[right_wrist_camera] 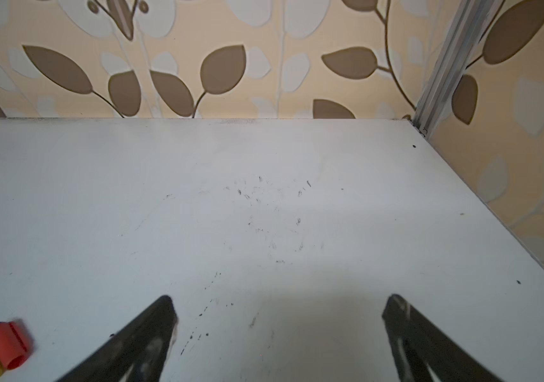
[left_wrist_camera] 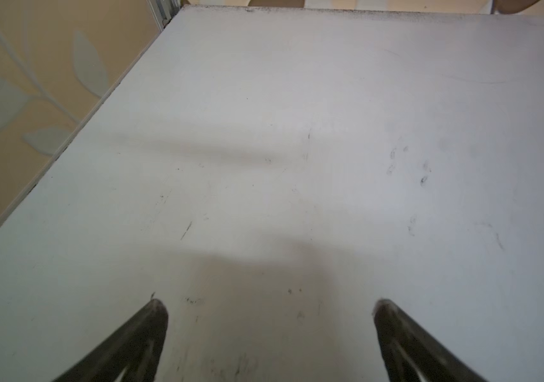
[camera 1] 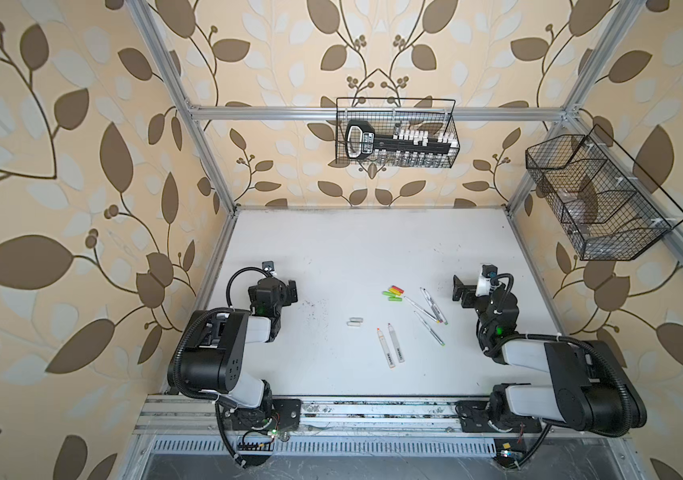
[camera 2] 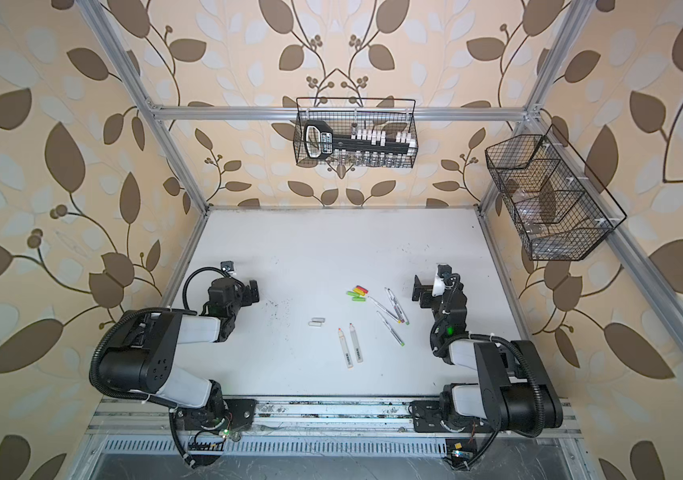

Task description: Insert the pens into the pen caps

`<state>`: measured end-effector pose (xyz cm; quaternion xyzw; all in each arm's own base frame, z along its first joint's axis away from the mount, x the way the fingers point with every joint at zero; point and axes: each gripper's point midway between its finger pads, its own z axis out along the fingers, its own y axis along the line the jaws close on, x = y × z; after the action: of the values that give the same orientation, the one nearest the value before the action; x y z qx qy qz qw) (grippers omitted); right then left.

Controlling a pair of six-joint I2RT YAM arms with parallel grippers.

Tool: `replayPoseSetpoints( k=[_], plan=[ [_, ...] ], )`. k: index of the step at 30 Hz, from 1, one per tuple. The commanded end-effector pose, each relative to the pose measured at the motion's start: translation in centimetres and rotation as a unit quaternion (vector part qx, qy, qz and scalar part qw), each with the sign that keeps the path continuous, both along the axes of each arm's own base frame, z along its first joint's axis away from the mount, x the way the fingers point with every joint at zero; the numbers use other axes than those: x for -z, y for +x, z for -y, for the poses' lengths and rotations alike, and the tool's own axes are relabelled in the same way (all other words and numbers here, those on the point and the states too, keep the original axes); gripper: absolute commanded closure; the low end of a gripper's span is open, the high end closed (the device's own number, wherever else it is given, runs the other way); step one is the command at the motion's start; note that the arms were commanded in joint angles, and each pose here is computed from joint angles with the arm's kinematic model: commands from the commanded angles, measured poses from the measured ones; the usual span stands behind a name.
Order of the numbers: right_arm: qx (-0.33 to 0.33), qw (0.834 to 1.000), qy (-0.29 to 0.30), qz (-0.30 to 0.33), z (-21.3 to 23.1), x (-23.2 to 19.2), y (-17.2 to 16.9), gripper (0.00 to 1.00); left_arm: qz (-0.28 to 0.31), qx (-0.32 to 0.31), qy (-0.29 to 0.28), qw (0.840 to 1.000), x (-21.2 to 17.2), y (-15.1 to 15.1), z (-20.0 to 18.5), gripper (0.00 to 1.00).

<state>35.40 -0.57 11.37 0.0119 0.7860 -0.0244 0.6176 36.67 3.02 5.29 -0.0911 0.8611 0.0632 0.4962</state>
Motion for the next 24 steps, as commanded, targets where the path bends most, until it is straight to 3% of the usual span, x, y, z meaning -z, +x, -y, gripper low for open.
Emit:
replayPoseSetpoints(
  k=[1,24],
  plan=[
    [0.001,1.0,-0.011,0.007,0.1,-0.28,-0.01,0.0,0.046,-0.002,-0.005,0.999,-2.51,1.52,-0.13,0.01],
    [0.003,1.0,-0.012,0.008,0.15,-0.31,-0.01,0.0,0.045,-0.001,-0.005,0.999,-2.5,1.59,-0.13,0.01]
  ],
)
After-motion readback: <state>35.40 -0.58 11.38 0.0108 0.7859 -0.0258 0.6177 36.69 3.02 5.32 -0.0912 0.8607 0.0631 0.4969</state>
